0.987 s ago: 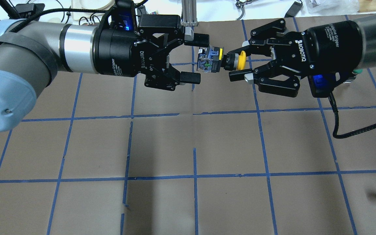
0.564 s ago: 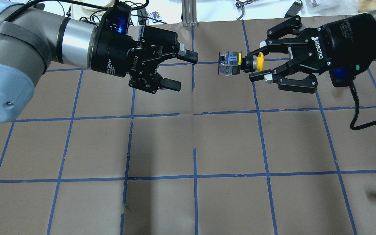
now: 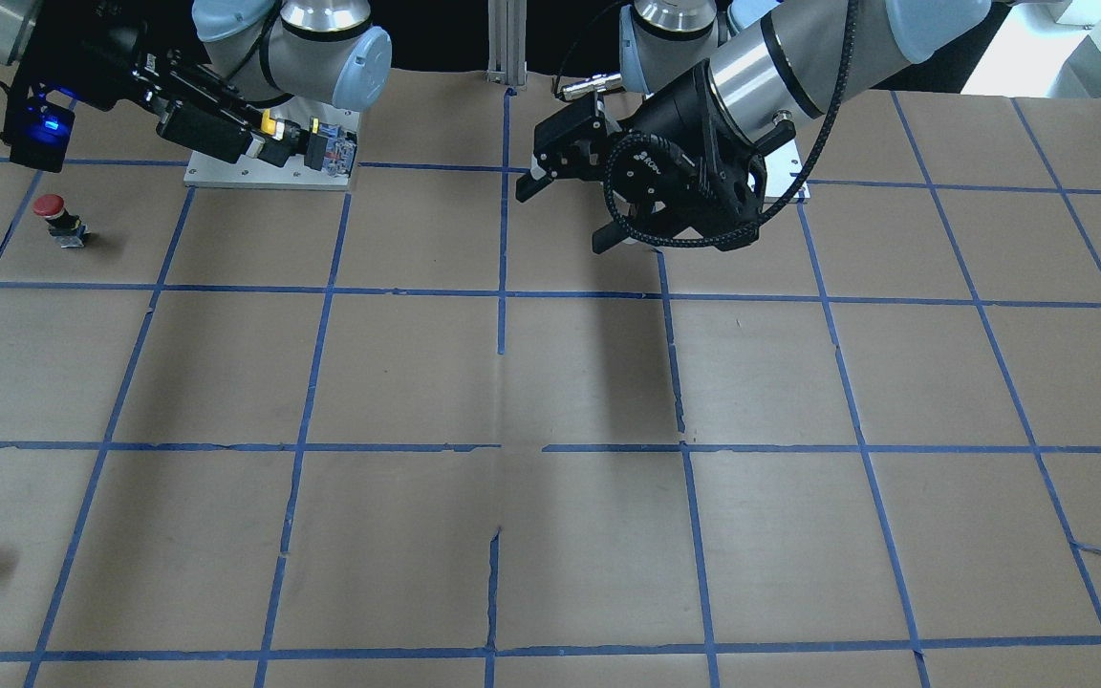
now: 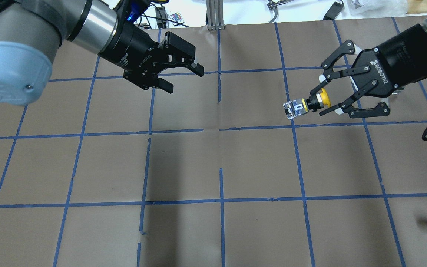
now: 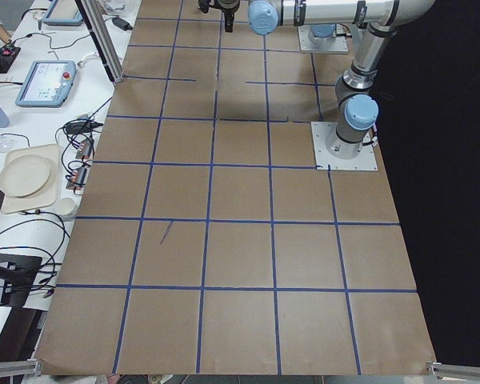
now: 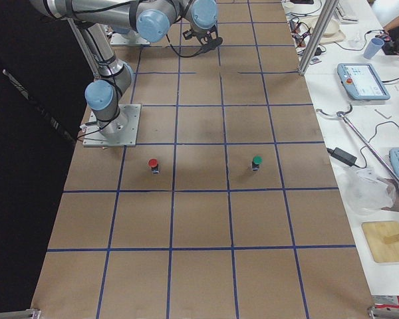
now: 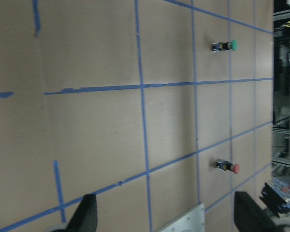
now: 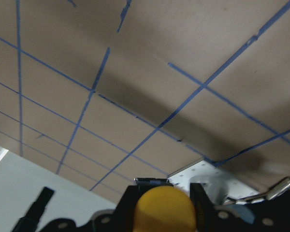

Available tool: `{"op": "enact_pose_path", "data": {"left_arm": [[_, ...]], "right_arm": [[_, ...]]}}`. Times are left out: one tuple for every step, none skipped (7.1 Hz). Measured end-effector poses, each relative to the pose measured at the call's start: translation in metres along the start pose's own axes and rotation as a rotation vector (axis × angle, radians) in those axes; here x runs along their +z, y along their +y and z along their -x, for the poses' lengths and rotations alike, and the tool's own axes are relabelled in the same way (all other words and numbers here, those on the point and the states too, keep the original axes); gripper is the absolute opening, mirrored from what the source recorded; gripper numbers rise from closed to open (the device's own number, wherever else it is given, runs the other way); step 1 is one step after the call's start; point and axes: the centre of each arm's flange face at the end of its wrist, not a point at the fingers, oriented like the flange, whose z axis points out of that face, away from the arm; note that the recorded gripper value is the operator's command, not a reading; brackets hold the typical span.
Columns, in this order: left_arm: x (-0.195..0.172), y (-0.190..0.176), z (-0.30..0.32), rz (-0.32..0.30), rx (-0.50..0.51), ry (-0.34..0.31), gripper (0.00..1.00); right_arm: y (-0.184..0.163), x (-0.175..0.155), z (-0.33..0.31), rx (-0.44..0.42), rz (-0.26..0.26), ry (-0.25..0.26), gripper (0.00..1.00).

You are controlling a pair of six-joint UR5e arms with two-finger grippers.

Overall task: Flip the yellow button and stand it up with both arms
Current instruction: 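Carry the button with the right gripper toward the green button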

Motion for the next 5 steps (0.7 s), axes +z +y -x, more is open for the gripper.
{"op": "enact_pose_path", "data": {"left_arm": [[-0.001, -0.012, -0.008, -0.006, 0.059, -0.223, 1.0], [-0.003, -0.018, -0.007, -0.006, 0.095, -0.439, 1.0], [-0.01, -0.018, 0.007, 0.008, 0.079, -0.56, 1.0], [-0.018, -0.017, 0.029, 0.029, 0.028, -0.605, 1.0], [-0.023, -0.016, 0.046, 0.037, -0.035, -0.616, 1.0]], "right_arm": [[-0.012, -0.002, -0.011, -0.182, -0.059, 0.137, 0.09], [-0.021, -0.006, -0.018, -0.353, -0.098, 0.241, 0.08], [-0.031, -0.012, -0.026, -0.531, -0.118, 0.326, 0.08], [-0.043, -0.023, -0.035, -0.703, -0.137, 0.415, 0.08], [-0.056, -0.032, -0.043, -0.869, -0.154, 0.501, 0.08]]}}
